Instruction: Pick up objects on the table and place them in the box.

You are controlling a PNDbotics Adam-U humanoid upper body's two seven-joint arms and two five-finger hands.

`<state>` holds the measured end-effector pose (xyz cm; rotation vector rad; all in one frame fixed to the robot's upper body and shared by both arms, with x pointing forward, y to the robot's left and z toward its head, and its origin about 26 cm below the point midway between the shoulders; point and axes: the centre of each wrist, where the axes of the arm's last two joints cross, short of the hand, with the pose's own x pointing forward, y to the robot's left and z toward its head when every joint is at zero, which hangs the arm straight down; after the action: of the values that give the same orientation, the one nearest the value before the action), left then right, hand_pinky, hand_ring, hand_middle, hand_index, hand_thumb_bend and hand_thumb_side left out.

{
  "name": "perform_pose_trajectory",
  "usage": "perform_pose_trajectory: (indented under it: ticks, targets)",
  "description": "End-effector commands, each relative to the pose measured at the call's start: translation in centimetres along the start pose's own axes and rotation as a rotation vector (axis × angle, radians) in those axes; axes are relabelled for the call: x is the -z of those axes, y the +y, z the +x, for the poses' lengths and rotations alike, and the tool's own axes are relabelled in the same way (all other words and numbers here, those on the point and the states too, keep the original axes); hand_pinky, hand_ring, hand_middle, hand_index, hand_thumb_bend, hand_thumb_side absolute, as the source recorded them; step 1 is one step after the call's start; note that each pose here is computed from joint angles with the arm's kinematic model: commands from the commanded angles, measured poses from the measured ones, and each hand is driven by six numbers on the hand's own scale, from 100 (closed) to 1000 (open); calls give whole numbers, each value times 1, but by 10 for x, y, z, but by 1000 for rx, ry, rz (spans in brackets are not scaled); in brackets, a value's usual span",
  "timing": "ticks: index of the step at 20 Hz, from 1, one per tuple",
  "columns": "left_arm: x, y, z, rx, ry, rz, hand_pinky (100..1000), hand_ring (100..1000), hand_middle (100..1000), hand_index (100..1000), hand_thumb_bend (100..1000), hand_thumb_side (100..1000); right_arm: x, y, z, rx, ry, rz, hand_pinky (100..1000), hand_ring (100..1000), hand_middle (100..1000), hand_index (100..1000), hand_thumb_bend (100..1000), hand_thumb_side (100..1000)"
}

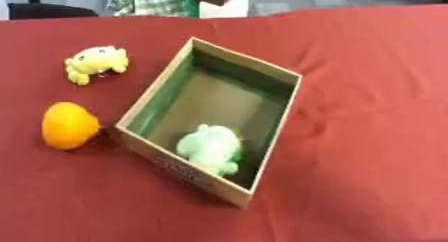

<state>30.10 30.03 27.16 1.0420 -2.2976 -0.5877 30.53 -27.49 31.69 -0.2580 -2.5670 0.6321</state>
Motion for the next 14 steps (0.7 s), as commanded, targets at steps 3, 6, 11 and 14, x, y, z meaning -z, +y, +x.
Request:
perform_pose_trajectory:
  ticks: [3,6,11,14]
  targets:
    - [9,13,4,94,3,-64,604,639,754,806,100,414,-13,-9,-1,59,-44,-110,867,837,800,933,100,852]
    - [9,13,1,124,31,-94,606,645,758,811,100,397,-21,-10,-6,81,-55,-140,867,834,799,930,100,865]
    - [11,12,-4,194,45,-173,643,697,787,845,100,372,-31,-12,-10,82,-53,-155,867,827,795,925,100,879]
    - [14,10,-7,266,25,-298,692,764,835,902,100,464,-36,-14,-12,75,-45,-166,868,825,795,924,100,880]
